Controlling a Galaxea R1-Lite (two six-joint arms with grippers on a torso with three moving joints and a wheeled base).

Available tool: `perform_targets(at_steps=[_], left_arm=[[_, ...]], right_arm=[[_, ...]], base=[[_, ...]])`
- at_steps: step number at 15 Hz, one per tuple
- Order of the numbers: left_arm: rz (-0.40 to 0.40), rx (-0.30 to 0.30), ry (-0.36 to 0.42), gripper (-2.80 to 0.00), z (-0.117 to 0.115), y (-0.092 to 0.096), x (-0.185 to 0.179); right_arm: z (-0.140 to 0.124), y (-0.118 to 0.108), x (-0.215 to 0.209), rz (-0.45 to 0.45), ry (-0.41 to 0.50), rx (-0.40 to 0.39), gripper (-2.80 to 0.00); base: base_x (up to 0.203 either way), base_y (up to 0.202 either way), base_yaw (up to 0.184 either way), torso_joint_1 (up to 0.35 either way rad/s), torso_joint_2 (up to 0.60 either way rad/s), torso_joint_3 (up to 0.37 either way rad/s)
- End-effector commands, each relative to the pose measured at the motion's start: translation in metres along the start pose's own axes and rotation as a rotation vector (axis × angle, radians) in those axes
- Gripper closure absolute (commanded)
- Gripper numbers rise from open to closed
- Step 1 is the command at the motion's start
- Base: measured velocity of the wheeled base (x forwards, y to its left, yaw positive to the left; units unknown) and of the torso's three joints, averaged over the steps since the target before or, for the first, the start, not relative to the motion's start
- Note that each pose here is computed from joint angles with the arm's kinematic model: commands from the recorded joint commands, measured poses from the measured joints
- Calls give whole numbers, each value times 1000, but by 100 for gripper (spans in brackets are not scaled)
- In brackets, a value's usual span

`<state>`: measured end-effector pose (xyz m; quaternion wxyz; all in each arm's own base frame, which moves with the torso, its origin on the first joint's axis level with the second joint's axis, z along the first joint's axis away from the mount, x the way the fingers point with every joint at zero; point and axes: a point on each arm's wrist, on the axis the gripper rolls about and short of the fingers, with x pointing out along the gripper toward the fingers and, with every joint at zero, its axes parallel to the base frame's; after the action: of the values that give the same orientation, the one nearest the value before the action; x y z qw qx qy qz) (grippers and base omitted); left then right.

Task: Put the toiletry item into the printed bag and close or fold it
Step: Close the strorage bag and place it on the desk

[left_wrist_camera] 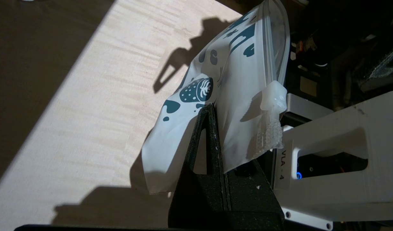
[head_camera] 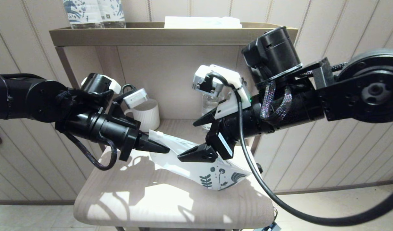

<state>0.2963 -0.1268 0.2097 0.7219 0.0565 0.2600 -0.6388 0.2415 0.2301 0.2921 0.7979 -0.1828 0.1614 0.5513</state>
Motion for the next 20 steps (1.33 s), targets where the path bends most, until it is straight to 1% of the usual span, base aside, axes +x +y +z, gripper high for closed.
perform_targets(at_steps=[1,2,3,6,9,13,16,18,20], left_arm=[[-5,0,-1,0,0,0,0],[-5,2,-1,0,0,0,0],[-5,2,-1,0,0,0,0],[-5,2,-1,0,0,0,0],[-5,2,-2,0,0,-1,-1],[1,8,-5,0,2,-3,-3],[3,7,-8,0,3,-2,-3],[2,3,-4,0,1,-1,-2],[4,1,-2,0,1,0,-1]], right_arm=[[2,2,-8,-5,-12,-3,-280],[2,2,-13,-12,-17,-2,-280],[1,0,-18,-25,-20,1,0],[3,-3,-27,-47,-38,12,0],[1,-3,-25,-42,-29,17,0],[-9,-1,-24,-35,3,35,0],[-22,-3,-30,-48,27,77,0],[-26,-3,-26,-44,2,82,0],[-26,-3,-34,-60,-21,92,0]], base=[[0,0,0,0,0,0],[0,0,0,0,0,0],[0,0,0,0,0,0],[0,0,0,0,0,0],[0,0,0,0,0,0],[0,0,0,0,0,0],[0,0,0,0,0,0],[0,0,0,0,0,0],[0,0,0,0,0,0]])
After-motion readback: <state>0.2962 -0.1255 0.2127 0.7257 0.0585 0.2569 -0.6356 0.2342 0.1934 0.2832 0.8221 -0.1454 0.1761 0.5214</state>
